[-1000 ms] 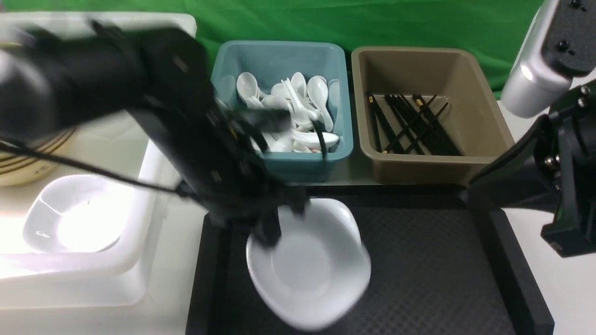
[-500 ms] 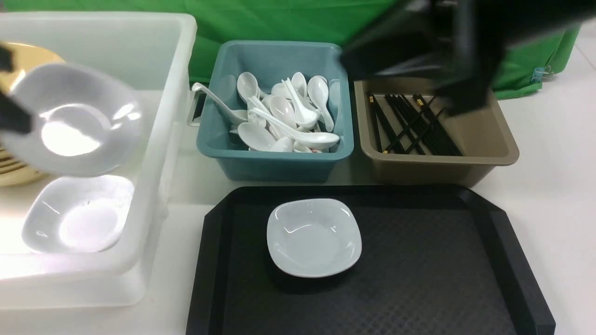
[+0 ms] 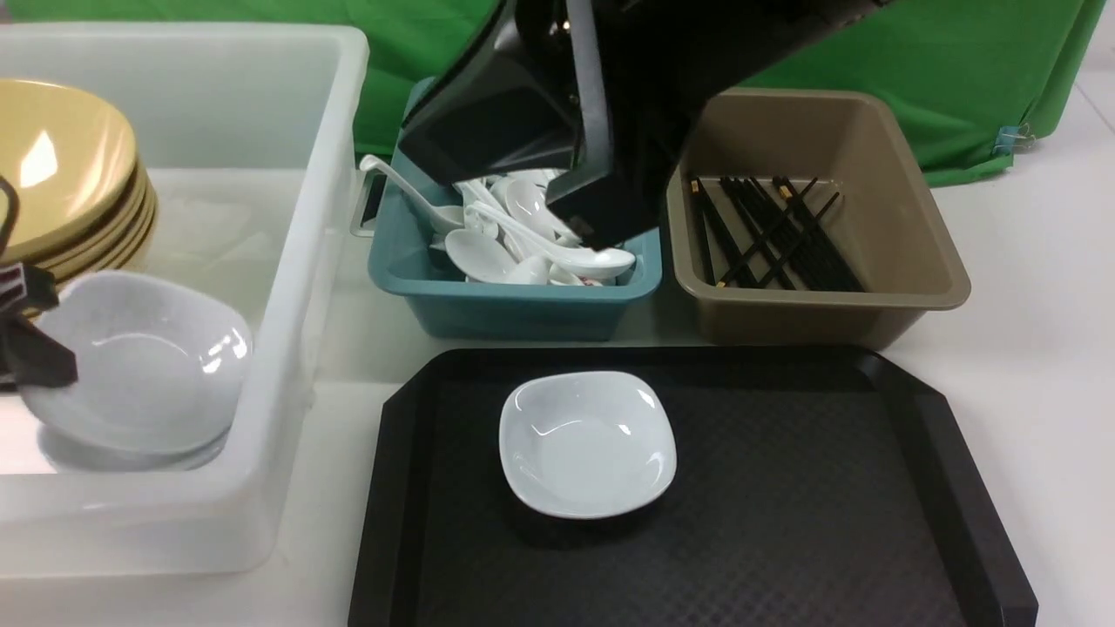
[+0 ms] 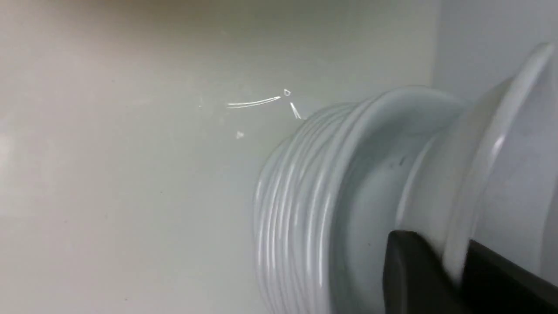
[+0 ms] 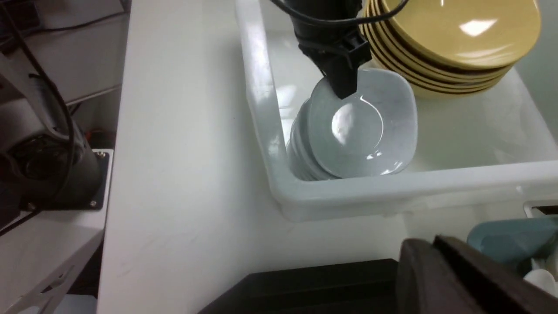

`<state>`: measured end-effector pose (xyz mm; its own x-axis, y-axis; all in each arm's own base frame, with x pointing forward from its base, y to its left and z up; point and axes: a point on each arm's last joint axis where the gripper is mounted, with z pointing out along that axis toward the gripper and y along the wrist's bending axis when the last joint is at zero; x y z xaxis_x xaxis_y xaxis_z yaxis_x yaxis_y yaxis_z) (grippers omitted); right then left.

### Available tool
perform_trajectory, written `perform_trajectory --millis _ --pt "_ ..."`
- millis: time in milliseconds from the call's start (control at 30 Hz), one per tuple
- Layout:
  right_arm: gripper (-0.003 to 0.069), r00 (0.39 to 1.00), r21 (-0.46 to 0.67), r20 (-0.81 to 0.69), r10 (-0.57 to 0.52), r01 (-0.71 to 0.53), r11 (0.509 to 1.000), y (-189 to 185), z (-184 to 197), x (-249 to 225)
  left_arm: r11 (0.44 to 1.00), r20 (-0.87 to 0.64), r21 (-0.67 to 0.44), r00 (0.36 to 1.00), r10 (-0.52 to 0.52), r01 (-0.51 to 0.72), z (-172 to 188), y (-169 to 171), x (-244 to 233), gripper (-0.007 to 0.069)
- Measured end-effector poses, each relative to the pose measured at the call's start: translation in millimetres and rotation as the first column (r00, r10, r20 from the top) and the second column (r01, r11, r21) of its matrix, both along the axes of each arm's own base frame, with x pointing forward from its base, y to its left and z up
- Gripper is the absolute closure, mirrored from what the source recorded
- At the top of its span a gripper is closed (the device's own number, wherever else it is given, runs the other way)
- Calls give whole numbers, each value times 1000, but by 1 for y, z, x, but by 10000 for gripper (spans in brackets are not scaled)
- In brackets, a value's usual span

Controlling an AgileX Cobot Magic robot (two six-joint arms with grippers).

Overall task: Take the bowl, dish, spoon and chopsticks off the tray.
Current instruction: Use the left arm to put the plate into the large storage box on the left, then use the left arm to grab the plate

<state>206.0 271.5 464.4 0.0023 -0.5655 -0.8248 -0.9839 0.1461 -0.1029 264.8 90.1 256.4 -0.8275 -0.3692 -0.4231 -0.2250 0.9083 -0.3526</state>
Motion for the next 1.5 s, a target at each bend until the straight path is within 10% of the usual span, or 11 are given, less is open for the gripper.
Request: perform_trajectory --millis 433,567,700,933,1133,1500 --pt "638 996 -143 -17 -83 80 987 -14 -5 0 994 77 111 997 3 -11 76 -3 -9 97" --pt "638 966 -226 70 -248 258 939 -35 -3 5 988 175 63 974 -148 138 101 -55 -5 246" --pt "638 902 -263 160 -401 431 863 -64 0 7 911 186 47 892 -412 411 93 -142 7 564" --pt "638 843 -376 91 -530 522 766 -105 -39 11 776 46 80 775 -630 626 37 -260 27 594" --pt "638 796 -464 29 -605 547 697 -133 -77 12 731 -112 193 755 -647 655 -18 -295 69 397" --pt "638 796 -386 18 -605 563 730 -138 -66 0 723 -184 253 766 -616 643 -81 -305 99 106"
